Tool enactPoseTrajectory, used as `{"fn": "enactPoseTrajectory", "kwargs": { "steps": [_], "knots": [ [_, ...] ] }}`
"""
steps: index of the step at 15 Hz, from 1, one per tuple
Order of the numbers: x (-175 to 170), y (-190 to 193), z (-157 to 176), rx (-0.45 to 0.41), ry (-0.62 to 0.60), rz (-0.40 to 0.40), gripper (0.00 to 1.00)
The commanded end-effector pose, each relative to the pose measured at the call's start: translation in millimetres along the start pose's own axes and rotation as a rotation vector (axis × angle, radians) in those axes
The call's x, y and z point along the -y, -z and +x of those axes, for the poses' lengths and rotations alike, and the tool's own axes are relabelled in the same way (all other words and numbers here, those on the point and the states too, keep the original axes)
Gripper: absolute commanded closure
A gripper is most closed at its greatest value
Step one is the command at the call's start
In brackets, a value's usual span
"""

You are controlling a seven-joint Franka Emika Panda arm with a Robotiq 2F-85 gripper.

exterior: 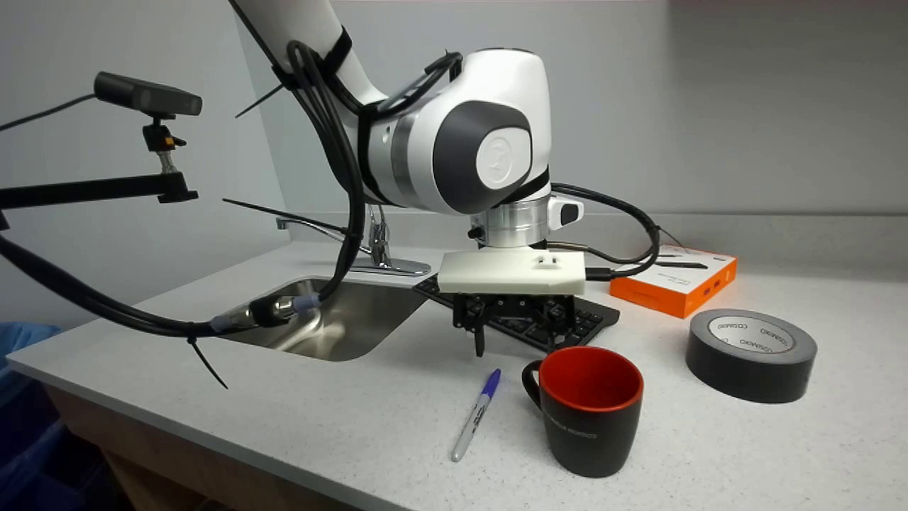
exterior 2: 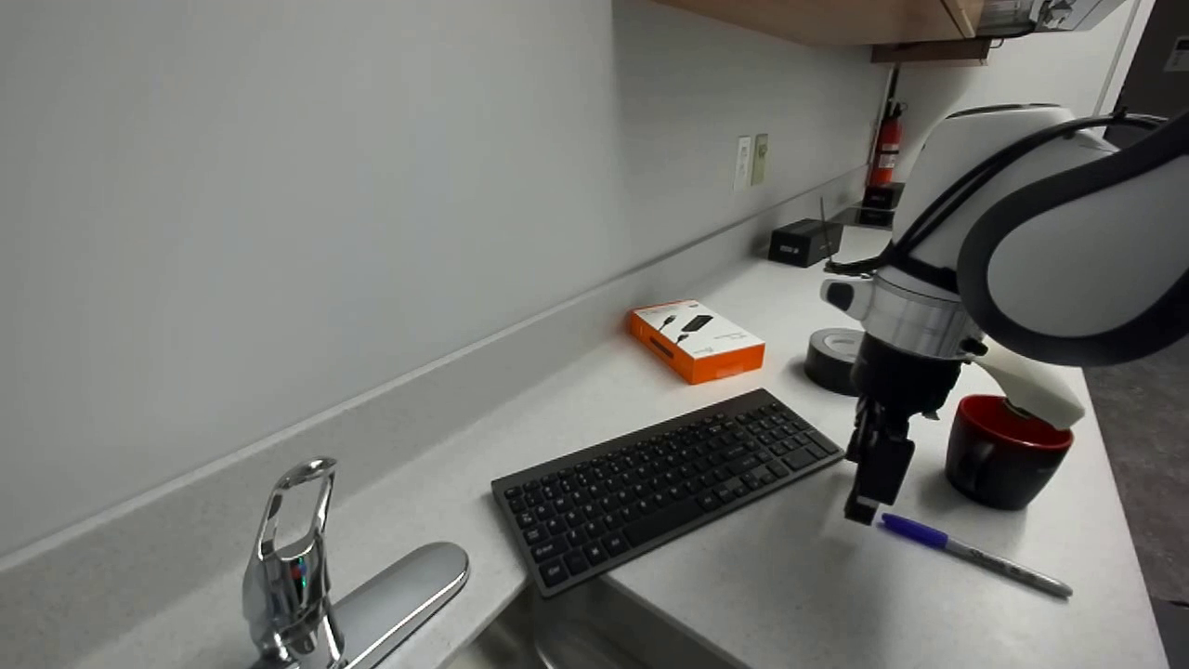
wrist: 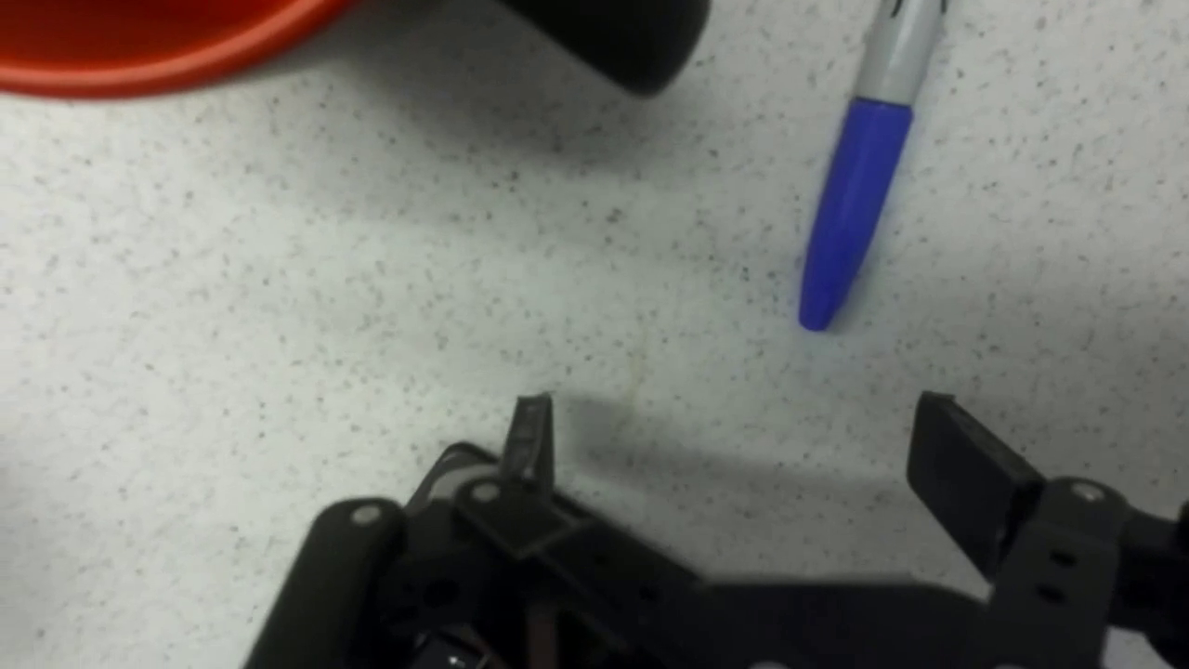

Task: Put the marker in the mug on the counter

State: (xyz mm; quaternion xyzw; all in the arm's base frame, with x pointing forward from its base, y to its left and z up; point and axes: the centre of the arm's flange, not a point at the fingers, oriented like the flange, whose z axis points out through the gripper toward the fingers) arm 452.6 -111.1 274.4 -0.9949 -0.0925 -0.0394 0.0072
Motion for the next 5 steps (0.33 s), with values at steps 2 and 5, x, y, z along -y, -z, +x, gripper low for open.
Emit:
{"fn": "enactPoseTrajectory", "kwargs": {
  "steps": [2, 5],
  "knots": [
    [1.1, -0.5, -0.1, 0.001, 0.002, 0.001, 0.0],
    [2.1, -0.8, 0.1, 0.002, 0.004, 0.001, 0.0]
  ]
}}
